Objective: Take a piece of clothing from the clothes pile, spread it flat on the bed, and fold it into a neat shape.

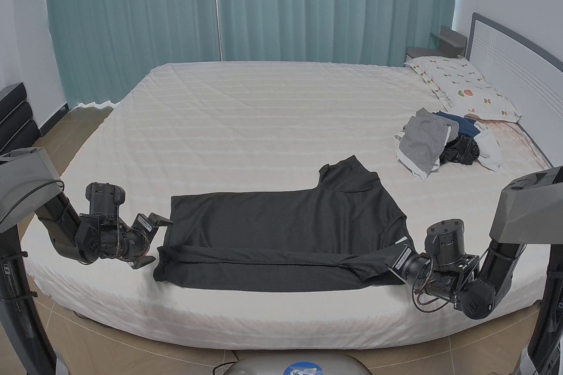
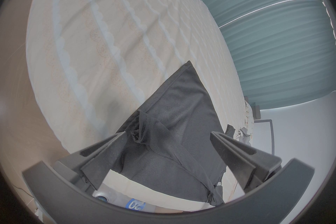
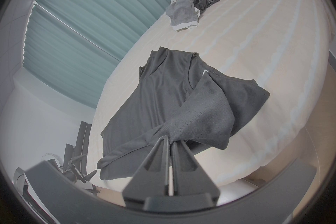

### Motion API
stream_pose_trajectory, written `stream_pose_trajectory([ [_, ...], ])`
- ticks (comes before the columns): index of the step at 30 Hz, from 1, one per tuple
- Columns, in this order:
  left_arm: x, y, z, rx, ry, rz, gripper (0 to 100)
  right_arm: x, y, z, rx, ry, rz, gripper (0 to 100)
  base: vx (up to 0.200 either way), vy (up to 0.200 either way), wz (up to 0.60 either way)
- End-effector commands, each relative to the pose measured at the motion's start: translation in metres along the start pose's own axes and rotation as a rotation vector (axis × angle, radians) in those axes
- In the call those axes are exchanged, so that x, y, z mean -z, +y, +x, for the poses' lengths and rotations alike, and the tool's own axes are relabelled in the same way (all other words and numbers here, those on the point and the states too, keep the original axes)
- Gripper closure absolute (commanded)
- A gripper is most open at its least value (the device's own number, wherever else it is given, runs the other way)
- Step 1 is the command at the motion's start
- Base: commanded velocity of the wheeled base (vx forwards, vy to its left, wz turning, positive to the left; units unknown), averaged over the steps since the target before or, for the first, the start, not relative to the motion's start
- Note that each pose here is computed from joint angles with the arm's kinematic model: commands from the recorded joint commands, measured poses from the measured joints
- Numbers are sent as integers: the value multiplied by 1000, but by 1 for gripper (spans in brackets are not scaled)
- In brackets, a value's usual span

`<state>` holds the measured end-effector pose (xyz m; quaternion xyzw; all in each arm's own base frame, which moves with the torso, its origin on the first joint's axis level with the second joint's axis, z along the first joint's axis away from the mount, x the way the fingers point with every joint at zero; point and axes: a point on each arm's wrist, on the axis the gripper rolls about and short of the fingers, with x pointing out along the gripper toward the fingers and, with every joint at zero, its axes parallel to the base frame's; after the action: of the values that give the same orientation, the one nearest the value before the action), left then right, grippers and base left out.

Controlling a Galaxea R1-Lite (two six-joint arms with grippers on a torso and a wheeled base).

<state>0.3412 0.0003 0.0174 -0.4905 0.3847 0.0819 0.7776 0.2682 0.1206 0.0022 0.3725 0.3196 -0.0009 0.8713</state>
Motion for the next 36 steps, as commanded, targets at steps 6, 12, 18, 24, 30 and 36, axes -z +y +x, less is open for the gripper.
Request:
stream_pose_trajectory([
  [6, 0, 0, 1, 0, -1, -1, 0, 11, -15, 3, 65, 52, -40, 0, 0, 0, 0],
  [12, -1, -1, 1, -1, 0, -3, 0, 0, -11, -3, 48, 10, -40, 0, 0, 0, 0],
  [18, 0, -1, -1, 3, -2, -2, 0, -29, -10, -15, 23, -86, -22, 0, 0, 0, 0],
  [24, 0, -1, -2, 3, -2, -2, 0, -44, -18, -12, 24, -108, 4, 0, 67, 0, 0],
  [30, 0, -1, -3, 4, -3, -1, 0, -50, -28, -6, 25, -97, 22, 0, 133, 0, 0],
  [36, 0, -1, -3, 4, -1, 1, 0, -54, -33, -5, 24, -89, 35, 0, 0, 0, 0],
])
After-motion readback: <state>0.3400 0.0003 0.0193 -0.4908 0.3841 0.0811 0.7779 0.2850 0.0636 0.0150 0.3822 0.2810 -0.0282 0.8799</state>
